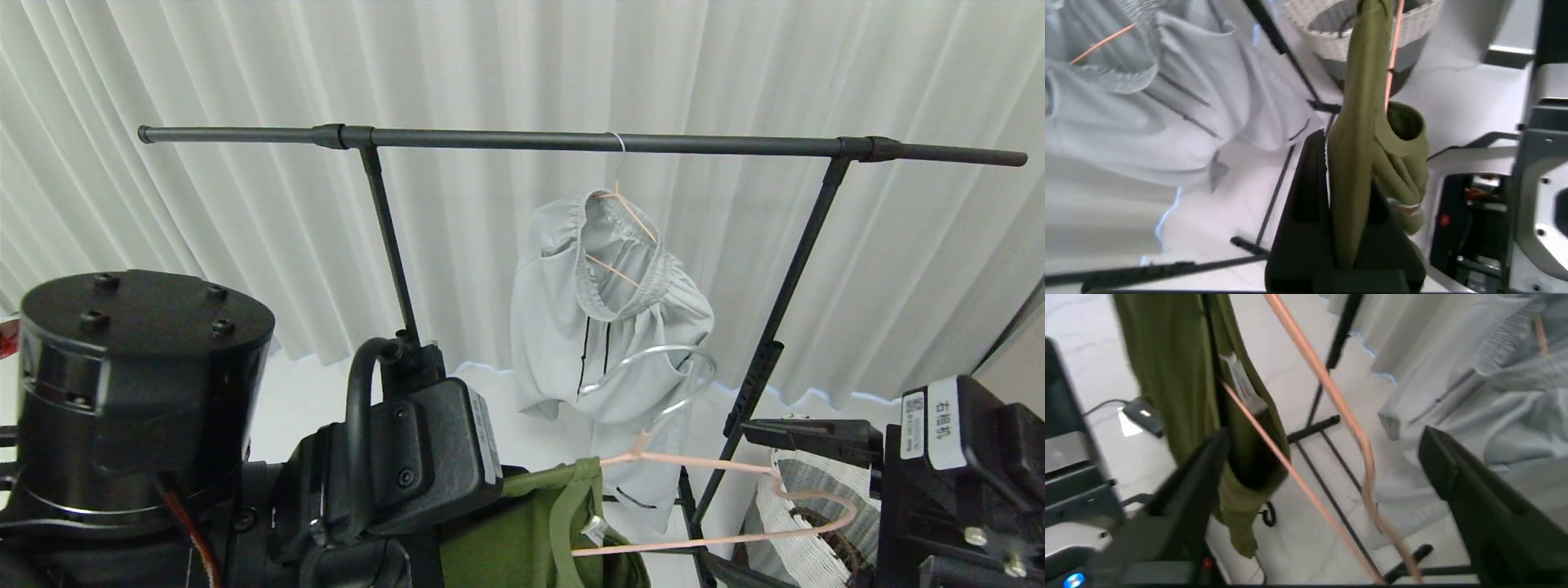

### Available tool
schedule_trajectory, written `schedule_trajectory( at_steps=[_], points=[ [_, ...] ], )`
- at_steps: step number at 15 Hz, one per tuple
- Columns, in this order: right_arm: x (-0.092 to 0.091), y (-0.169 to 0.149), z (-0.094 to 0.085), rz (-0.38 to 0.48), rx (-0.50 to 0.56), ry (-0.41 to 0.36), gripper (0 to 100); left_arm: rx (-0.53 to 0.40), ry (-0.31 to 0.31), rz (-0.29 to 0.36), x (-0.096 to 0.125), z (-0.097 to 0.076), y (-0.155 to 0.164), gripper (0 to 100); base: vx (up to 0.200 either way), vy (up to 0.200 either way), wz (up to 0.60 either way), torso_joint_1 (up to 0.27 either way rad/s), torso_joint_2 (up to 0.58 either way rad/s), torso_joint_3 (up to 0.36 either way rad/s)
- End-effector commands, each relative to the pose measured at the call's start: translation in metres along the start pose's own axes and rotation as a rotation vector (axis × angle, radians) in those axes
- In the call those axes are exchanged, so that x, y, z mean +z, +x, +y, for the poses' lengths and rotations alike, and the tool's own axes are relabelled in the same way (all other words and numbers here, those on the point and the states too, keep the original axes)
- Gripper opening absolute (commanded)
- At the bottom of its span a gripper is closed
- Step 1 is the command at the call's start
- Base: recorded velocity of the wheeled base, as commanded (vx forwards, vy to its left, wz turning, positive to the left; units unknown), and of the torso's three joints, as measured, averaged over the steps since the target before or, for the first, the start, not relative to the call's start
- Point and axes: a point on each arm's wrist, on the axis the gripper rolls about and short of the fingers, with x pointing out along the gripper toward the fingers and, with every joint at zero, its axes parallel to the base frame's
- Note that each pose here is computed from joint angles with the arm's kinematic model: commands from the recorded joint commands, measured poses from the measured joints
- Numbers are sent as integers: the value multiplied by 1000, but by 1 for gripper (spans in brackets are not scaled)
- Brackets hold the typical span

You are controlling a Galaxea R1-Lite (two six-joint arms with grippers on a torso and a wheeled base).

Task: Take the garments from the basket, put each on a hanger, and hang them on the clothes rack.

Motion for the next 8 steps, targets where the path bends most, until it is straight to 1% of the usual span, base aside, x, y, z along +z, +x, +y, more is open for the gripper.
schedule_trajectory(
  at_steps=[1,2,3,4,5,6,7,8],
  points=[
    [0,-3,-13,-1,-75,7,100,57,-12,29,-1,3,-2,0,0,0,0,0,0,0],
    [1,-5,-17,-8,-96,8,100,101,-17,59,-3,6,-1,0,0,0,0,0,0,0],
    [1,-7,-18,-16,-104,9,100,131,-24,78,-4,9,-1,0,0,0,0,0,0,0],
    [1,-9,-18,-26,-108,7,100,165,-57,99,-6,12,0,0,0,0,0,0,0,0],
    [0,-9,-18,-21,-108,7,100,178,-106,87,-3,14,-1,0,0,0,0,0,0,0],
    [0,-9,-17,-20,-106,7,100,184,-132,69,1,16,-2,0,0,0,0,0,0,0],
    [-1,-9,-17,-20,-101,7,100,198,-181,21,13,20,-6,0,0,0,0,0,0,0],
    [0,-8,-17,-21,-95,7,100,214,-202,-10,20,24,-9,0,0,0,0,0,0,0]
  ],
)
